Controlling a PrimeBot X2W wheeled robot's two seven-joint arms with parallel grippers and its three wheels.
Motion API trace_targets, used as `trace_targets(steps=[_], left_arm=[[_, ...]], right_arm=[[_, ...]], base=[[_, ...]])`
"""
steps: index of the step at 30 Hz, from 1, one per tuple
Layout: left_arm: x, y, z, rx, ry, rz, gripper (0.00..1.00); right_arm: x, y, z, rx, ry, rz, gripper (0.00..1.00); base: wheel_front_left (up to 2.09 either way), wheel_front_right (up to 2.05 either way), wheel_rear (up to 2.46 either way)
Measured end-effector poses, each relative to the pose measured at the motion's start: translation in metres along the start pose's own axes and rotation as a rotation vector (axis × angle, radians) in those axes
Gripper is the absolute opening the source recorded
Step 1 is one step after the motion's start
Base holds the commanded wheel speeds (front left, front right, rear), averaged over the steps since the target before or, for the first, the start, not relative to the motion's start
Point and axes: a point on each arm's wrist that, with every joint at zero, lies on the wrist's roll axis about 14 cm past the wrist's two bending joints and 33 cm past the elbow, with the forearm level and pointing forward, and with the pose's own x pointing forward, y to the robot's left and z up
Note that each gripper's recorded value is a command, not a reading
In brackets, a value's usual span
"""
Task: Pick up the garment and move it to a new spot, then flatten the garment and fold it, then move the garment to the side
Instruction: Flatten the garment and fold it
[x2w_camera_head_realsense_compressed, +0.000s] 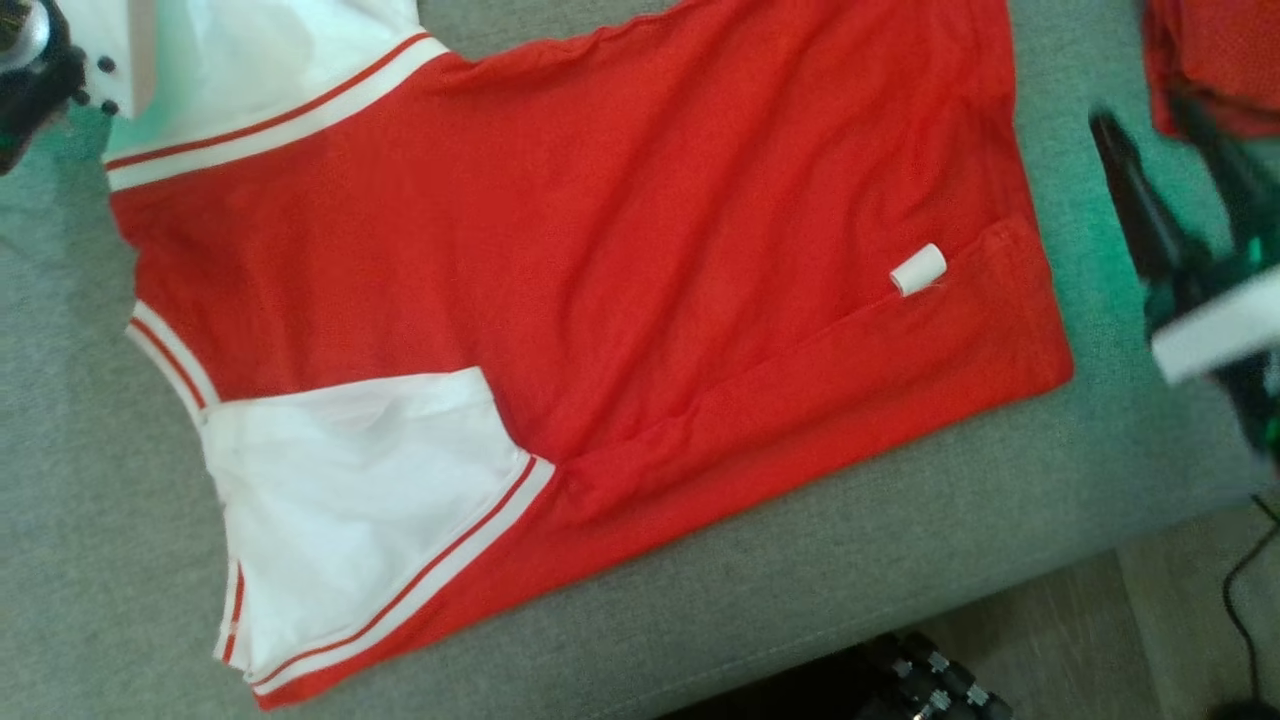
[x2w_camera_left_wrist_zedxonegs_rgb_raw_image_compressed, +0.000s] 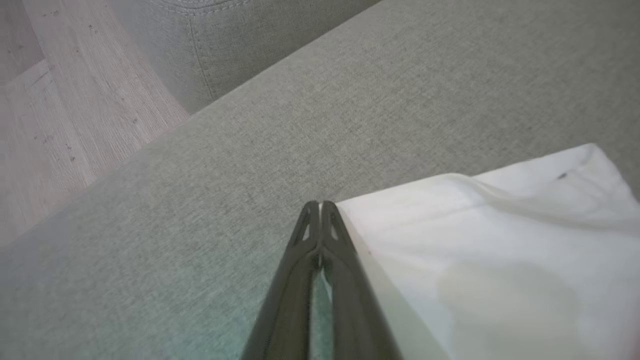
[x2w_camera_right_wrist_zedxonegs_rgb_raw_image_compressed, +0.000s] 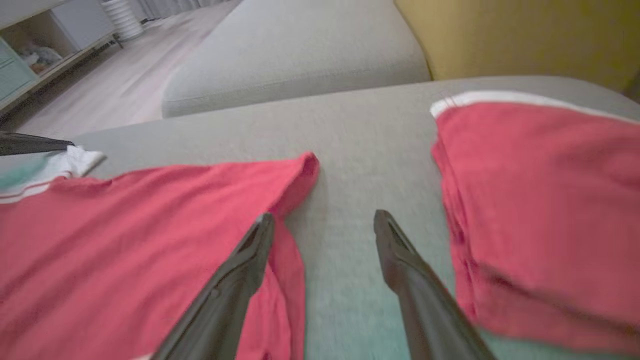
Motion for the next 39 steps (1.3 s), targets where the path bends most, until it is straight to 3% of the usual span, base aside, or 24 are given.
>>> trace_targets(steps=[7,11,16,23,24,27,28,30,35,39], left_arm=[[-0.016,0.005,0.0,0.032,-0.01,0.017,0.0],[-0.02,0.01,0.008,0.042,-0.034,0.023,0.0],[-0.019,0.015,0.007,0.051,-0.032,0.026,0.0],[-0.017,0.019,-0.003,0.046,-0.021,0.024,0.0],[-0.016,0.018,-0.005,0.043,-0.017,0.021,0.0],[-0.016,0.02,-0.006,0.038,-0.018,0.023,0.0],[-0.016,0.021,-0.006,0.035,-0.019,0.023,0.0],[-0.017,0.023,-0.003,0.038,-0.027,0.029,0.0],[-0.02,0.024,0.004,0.058,-0.07,0.035,0.0],[-0.029,0.023,0.03,0.083,-0.198,0.036,0.0]], right_arm=[[0.057,0.023,0.032,-0.072,0.153,0.104,1.0],[0.073,0.024,0.03,-0.034,0.22,0.108,1.0],[0.093,0.026,0.024,0.1,0.324,0.121,1.0],[0.106,0.037,0.015,0.12,0.397,0.161,1.0],[0.106,0.036,0.011,0.116,0.409,0.158,0.92],[0.107,0.033,0.004,0.105,0.432,0.15,0.41],[0.108,0.032,0.004,0.1,0.435,0.147,0.32],[0.11,0.03,0.007,0.088,0.424,0.143,0.0],[0.12,0.029,0.022,0.065,0.337,0.135,0.0],[0.127,0.028,0.039,0.063,0.259,0.131,0.0]], base=[[0.0,0.0,0.0],[0.0,0.0,0.0],[0.0,0.0,0.0],[0.0,0.0,0.0],[0.0,0.0,0.0],[0.0,0.0,0.0],[0.0,0.0,0.0],[0.0,0.0,0.0],[0.0,0.0,0.0],[0.0,0.0,0.0]])
